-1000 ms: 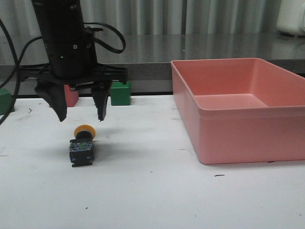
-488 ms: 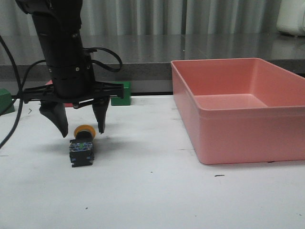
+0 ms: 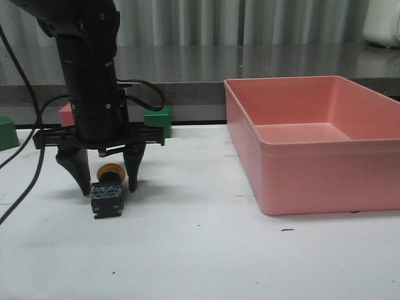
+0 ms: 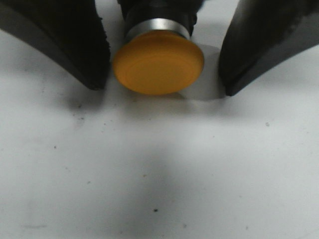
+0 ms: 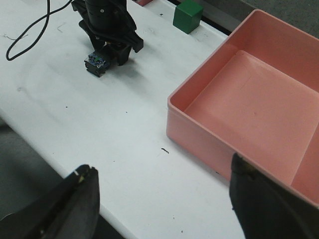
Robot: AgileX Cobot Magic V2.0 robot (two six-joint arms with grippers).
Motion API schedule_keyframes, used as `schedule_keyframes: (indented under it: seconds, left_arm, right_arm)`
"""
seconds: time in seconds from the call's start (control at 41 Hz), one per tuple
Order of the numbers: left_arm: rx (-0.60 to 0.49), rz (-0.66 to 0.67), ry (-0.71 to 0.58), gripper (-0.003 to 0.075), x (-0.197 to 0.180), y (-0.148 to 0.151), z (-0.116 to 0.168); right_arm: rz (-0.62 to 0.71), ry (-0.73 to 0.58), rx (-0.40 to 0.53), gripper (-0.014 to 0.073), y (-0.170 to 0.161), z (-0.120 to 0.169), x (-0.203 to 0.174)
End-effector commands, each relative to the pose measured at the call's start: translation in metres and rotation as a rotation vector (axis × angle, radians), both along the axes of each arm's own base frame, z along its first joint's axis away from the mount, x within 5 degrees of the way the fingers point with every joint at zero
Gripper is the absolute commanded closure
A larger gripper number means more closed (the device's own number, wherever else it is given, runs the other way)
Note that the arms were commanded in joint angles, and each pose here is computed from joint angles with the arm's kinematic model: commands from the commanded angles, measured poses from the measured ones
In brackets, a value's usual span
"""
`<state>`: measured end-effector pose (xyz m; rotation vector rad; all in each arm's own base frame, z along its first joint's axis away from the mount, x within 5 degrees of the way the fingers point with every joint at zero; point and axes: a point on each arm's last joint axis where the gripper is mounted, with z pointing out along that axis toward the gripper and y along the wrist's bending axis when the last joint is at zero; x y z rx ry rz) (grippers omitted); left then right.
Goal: Place and stand button with both arms
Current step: 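Grasp the button body with the left gripper and lift it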
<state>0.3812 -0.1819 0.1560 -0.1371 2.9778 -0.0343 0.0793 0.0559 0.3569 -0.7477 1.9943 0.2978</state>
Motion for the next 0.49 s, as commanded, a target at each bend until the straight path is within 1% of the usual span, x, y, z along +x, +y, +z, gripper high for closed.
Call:
schedule_keyframes:
  seconds: [0.0,0.098,0.171,0.341,0.463]
  left_arm:
    - [-0.044,0.007,-0.079,0.0334,0.003,-0.001,0.033]
    - [-0.044,0.005,-0.079,0.0399,0.003,-0.001,0.033]
    - [-0.041,0.003,-0.076,0.0430,0.003,-0.001,0.033]
    - [-0.019,-0.033,-0.050,0.0440,-0.001,0.001,0.035]
    - [-0.007,-0.087,-0.046,0.0440,-0.005,0.003,0.047]
  right_arm:
    - [0.000,-0.076,0.043,0.0033,0.001,0.012,0.002]
    - [0.000,-0.076,0.043,0.0033,0.001,0.012,0.002]
    - [0.000,-0.076,0.043,0.0033,0.001,0.012,0.002]
    - [0.000,-0.076,0.043,0.0033,0.001,0.012,0.002]
    - [0.000,-0.076,0.043,0.0033,0.001,0.012,0.002]
